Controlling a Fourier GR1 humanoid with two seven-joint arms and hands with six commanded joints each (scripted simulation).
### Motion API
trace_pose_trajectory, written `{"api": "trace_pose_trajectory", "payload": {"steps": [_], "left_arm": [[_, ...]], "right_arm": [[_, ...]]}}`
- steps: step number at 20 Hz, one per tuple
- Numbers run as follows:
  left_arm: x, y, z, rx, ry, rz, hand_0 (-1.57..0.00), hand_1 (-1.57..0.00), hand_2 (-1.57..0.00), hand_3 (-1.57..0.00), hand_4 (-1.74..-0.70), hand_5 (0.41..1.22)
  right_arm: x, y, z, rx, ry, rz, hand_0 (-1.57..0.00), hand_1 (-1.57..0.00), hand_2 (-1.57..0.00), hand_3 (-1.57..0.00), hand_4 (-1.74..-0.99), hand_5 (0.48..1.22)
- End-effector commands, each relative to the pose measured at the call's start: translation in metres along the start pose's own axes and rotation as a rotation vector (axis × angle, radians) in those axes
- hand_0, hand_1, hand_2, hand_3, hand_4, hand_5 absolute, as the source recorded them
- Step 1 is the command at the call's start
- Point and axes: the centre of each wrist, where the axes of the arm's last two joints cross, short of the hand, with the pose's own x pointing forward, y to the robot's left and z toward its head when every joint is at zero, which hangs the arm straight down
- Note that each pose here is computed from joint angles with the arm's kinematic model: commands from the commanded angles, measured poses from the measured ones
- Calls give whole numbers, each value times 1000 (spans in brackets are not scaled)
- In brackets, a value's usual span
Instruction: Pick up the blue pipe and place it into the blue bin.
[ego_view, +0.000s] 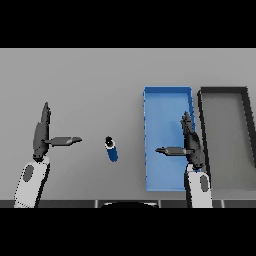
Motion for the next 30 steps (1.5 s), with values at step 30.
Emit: {"api": "trace_pose_trajectory", "payload": {"steps": [30], "left_arm": [[12, -47, 59, -863, -49, -253, 1, 1, 1, 1, -1123, 470]], "right_arm": [[21, -8, 20, 166, -97, 331, 1, 1, 1, 1, -1210, 570]]}}
